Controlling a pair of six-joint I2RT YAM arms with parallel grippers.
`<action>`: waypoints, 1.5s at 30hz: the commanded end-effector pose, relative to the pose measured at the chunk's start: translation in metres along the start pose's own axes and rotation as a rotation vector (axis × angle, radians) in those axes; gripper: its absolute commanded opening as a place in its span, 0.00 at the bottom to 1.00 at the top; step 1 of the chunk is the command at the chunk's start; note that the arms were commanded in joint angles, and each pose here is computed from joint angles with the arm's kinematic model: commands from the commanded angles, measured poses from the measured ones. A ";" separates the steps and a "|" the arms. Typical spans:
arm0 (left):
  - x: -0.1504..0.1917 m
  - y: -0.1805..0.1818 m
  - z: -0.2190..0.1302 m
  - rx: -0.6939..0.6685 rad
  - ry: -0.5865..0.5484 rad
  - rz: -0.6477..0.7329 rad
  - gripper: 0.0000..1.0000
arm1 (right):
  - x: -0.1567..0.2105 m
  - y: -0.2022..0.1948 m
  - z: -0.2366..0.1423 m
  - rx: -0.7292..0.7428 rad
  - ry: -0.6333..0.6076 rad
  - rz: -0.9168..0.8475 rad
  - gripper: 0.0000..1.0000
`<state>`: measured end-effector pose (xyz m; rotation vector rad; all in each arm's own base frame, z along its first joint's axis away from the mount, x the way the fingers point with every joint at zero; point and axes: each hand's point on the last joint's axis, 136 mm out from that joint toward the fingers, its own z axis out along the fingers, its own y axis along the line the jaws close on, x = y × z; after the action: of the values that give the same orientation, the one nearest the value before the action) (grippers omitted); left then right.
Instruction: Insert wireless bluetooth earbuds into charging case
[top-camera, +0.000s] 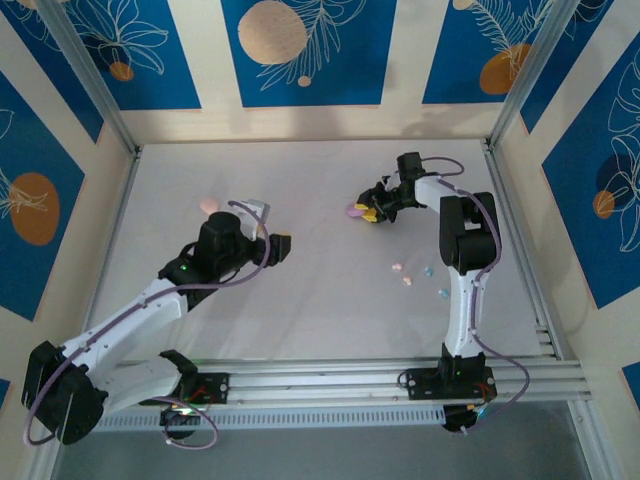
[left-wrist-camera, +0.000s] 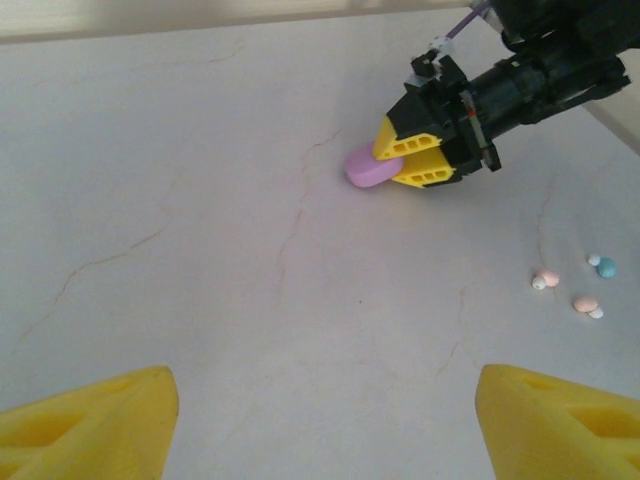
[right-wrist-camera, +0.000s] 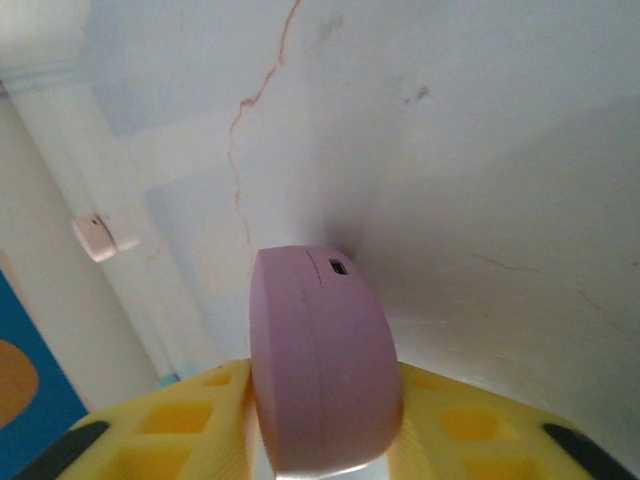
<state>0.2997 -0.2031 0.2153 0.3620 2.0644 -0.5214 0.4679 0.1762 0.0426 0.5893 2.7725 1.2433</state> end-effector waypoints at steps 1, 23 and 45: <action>-0.011 0.009 -0.005 -0.035 -0.012 -0.052 0.76 | 0.003 -0.016 -0.005 0.089 0.018 0.005 0.42; 0.010 0.165 0.013 -0.682 0.292 -0.350 0.79 | 0.060 0.070 -0.121 0.094 -0.191 -0.243 0.55; 0.037 0.292 0.101 -0.935 0.380 -0.746 0.79 | 0.185 0.063 -0.130 0.010 -0.124 -0.232 0.56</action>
<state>0.4870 -0.0129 0.0776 -0.8484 2.5161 0.1391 0.2950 0.1868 0.1881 0.3151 2.6735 1.0674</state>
